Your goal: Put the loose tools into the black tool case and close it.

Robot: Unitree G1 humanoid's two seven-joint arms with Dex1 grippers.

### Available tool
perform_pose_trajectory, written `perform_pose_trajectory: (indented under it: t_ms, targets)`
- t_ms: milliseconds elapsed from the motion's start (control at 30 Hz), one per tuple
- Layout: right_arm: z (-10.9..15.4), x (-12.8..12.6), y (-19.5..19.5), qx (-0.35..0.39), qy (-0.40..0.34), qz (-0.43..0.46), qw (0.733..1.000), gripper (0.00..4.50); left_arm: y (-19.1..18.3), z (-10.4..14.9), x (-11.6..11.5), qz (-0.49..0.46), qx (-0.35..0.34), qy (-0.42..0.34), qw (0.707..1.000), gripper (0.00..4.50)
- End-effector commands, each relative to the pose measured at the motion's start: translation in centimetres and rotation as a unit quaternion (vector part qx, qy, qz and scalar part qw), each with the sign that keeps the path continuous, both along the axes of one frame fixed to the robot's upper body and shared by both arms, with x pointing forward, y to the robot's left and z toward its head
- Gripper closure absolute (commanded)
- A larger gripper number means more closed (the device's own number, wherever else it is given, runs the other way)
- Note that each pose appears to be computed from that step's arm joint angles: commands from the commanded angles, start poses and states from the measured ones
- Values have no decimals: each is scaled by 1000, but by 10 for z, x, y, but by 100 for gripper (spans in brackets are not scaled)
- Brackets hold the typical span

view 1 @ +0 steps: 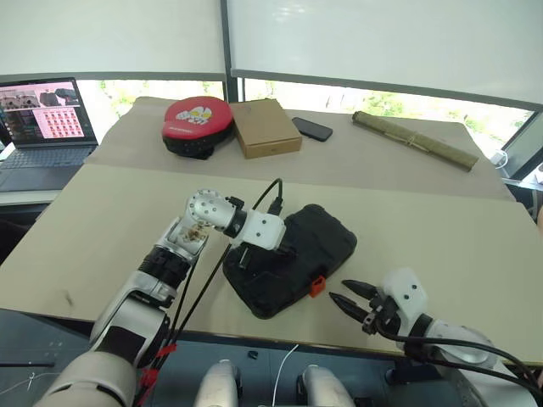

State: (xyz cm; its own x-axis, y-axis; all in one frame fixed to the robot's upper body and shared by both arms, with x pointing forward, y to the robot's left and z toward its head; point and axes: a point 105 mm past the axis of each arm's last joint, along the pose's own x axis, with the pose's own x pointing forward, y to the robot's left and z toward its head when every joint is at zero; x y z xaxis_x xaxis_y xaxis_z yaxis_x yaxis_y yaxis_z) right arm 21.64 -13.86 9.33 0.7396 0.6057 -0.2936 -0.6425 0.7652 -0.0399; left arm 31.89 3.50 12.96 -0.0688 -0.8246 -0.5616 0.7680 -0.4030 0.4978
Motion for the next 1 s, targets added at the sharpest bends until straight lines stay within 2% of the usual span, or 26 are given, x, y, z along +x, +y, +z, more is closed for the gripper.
perform_pose_trajectory:
  t_ms: [33,167,600,633,700,767,1000]
  targets:
    - [10,-1,8,16,-13,-1,1000,117,9,-39,-10,-10,76,50,996,450]
    - [7,1,20,39,-6,2,999,117,10,-36,-6,-11,79,46,996,450]
    - [-11,9,29,17,10,22,1000,117,12,-33,-4,-5,75,40,996,450]
    - [-11,10,29,15,10,22,1000,156,12,-33,-4,-4,75,40,996,450]
    - [-12,11,29,13,9,23,1000,184,13,-32,-3,-1,75,40,996,450]
    - [-12,11,29,12,8,24,1000,247,14,-32,-3,1,74,39,996,450]
    - [-11,11,30,12,3,27,1000,247,14,-32,-3,3,73,39,997,450]
